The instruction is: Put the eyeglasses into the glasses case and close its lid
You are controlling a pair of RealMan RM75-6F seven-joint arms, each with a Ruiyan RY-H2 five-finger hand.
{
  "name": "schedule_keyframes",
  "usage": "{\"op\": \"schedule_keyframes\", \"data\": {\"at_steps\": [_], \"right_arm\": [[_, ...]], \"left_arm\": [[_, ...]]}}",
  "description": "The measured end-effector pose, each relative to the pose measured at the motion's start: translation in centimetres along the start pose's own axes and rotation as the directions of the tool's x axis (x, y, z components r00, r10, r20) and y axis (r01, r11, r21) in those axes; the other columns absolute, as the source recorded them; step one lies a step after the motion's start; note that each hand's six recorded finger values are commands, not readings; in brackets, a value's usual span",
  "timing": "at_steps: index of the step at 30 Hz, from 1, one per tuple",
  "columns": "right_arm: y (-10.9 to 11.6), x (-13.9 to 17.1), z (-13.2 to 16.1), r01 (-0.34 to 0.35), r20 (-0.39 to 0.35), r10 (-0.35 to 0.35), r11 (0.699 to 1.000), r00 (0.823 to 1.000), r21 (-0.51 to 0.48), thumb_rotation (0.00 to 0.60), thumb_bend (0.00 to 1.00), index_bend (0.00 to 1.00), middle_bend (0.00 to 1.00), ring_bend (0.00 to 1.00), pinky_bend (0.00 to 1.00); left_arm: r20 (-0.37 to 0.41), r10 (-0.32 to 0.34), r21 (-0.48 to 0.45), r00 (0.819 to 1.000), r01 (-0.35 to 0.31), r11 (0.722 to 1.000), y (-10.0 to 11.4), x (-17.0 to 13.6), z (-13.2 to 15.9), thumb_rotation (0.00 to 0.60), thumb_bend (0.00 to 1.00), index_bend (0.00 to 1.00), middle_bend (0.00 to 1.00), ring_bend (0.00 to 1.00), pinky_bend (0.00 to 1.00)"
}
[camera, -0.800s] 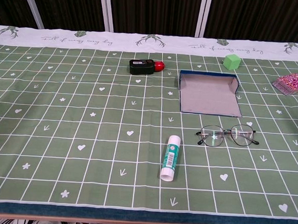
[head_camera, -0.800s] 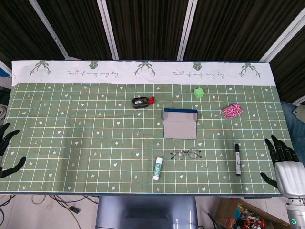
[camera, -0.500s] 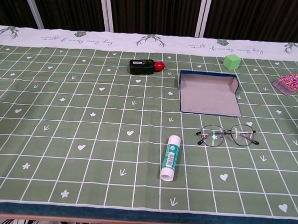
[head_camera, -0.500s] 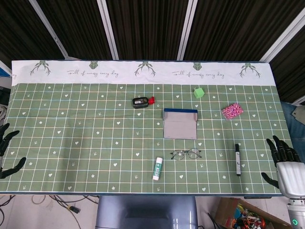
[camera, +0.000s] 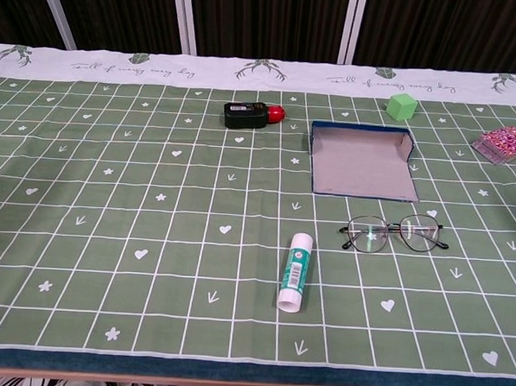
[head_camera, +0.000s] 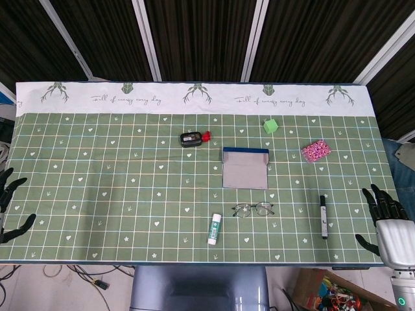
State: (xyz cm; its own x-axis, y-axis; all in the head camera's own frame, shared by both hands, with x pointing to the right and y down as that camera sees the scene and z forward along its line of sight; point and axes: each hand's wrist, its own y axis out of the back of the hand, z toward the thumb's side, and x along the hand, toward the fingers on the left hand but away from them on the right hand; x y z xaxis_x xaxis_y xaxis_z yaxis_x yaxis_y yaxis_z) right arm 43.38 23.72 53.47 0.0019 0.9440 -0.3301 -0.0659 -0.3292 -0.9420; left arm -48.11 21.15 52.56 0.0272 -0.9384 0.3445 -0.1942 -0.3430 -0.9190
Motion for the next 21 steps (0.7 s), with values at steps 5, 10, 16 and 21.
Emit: {"op": "schedule_keyframes", "data": {"at_steps": [5, 10, 16, 21], "right_arm": [[-0.3, -0.2, -0.1, -0.011, -0.001, 0.011, 1.0, 1.0, -0.003, 0.6, 0.12, 0.03, 0.04, 0.11, 0.21], [-0.6, -0.2, 0.1, -0.031, -0.004, 0.031, 0.999, 1.0, -0.021, 0.6, 0.12, 0.03, 0.04, 0.11, 0.21], [-0.9, -0.9, 0.9, -0.06, -0.04, 0.057, 0.994, 0.998, -0.088, 0.6, 0.13, 0.12, 0.04, 0.11, 0.21], [-1.5, -3.5, 2.8, -0.14, -0.117, 0.126, 0.983, 0.985, -0.117, 0.6, 0.18, 0.17, 0.04, 0.11, 0.21]], "left_arm": [[-0.004, 0.0, -0.003, 1.0, 0.0, 1.0, 0.0, 0.0, -0.1, 0.6, 0.27, 0.14, 0.0, 0.0, 0.0], [-0.01, -0.001, -0.011, 1.0, 0.001, 1.0, -0.1, 0.0, -0.1, 0.6, 0.27, 0.14, 0.0, 0.0, 0.0], [-0.018, -0.005, -0.017, 1.0, 0.005, 1.0, -0.1, 0.0, -0.3, 0.6, 0.27, 0.14, 0.0, 0.0, 0.0], [-0.018, -0.009, -0.016, 1.0, 0.009, 1.0, -0.2, 0.0, -0.2, 0.6, 0.27, 0.14, 0.0, 0.0, 0.0]]}}
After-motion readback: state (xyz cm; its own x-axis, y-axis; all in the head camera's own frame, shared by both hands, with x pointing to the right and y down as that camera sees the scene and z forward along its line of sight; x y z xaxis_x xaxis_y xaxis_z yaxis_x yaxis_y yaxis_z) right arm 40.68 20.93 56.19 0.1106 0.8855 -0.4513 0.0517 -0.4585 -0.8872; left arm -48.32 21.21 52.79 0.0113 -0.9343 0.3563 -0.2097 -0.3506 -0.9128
